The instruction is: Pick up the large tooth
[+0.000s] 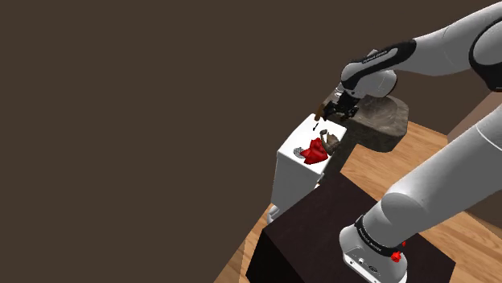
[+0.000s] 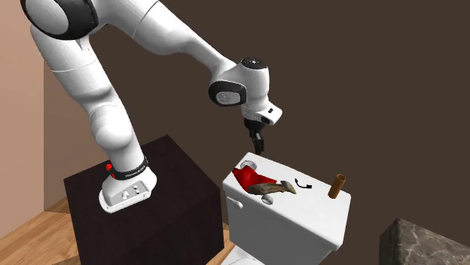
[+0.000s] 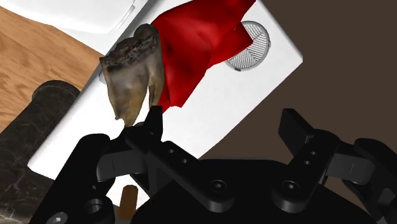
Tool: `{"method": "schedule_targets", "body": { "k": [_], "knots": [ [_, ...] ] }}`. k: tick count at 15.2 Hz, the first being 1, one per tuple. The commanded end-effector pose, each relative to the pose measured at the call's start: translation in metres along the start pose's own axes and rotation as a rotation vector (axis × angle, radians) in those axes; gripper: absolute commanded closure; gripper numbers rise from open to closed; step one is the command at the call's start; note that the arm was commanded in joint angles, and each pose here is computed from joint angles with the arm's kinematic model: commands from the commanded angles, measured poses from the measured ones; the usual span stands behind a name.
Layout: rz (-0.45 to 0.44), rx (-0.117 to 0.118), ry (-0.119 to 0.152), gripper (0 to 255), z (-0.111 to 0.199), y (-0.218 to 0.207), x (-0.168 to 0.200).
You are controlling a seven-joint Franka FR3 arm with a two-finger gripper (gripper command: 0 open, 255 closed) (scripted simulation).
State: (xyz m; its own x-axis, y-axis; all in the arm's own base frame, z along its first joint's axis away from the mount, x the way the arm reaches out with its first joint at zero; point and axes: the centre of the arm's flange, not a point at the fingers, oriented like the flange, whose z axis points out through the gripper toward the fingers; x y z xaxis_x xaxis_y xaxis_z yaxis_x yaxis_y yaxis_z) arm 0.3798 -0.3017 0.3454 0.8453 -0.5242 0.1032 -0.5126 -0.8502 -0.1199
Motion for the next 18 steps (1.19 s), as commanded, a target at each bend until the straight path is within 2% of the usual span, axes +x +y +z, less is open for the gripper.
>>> {"method": "schedule_targets", "body": {
  "k": [1, 12, 18],
  "knots": [
    [0.035, 0.008, 0.008, 0, 0.019, 0.02, 0.008],
    [0.214, 0.057, 0.039, 0, 0.12, 0.121, 0.05],
    [0.217, 0.057, 0.04, 0, 0.147, 0.125, 0.047]
  ]
}}
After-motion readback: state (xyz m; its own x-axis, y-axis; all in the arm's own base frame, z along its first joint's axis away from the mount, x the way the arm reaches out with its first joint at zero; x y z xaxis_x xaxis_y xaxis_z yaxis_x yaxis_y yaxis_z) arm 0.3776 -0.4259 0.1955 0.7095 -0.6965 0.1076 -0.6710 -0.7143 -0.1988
